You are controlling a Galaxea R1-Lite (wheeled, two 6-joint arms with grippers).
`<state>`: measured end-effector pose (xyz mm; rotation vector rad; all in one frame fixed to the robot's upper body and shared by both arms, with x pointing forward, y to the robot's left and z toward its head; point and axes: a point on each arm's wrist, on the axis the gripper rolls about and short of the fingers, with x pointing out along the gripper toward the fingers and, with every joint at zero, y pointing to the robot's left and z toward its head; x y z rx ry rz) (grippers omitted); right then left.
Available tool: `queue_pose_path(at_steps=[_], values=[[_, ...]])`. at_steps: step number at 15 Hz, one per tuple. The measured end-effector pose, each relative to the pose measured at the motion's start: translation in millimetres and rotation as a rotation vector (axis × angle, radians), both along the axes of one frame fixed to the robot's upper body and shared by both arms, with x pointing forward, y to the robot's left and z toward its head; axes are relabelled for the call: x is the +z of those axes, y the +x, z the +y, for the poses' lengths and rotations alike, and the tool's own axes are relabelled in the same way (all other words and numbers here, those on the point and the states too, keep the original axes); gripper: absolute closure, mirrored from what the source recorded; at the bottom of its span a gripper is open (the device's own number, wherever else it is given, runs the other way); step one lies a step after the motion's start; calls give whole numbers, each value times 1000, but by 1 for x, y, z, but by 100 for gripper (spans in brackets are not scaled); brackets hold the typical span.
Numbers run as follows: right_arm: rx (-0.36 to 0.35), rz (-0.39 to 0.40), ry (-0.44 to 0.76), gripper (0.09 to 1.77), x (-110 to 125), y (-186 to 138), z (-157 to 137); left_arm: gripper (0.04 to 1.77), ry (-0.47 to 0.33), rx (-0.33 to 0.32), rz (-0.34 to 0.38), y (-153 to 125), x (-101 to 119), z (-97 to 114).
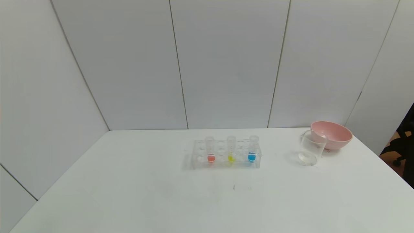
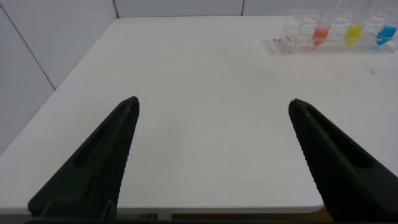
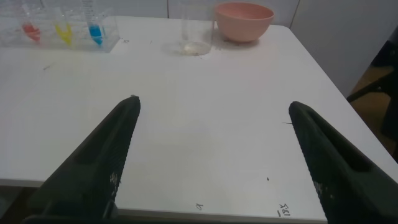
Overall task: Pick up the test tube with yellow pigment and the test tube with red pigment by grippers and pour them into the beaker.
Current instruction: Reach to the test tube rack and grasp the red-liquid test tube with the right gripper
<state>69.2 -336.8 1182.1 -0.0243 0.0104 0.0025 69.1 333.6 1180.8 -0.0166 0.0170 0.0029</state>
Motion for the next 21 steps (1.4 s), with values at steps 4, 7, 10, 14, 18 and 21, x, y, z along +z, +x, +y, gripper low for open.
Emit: queue_pose_path(at_steps=[4,7,10,14,18,21], values=[[1,-3,5,15,0,0,0,9,0,0,0,0,0,0],[0,-3,5,15,0,0,0,9,0,0,0,0,0,0],[-1,-4,10,15,0,0,0,9,0,0,0,0,0,0],[-1,-6,14,15,1,0,0,9,0,0,0,0,0,0],[-1,-7,16,15,1,0,0,9,0,0,0,0,0,0],[-1,-9,15,15,1,0,0,9,0,0,0,0,0,0]])
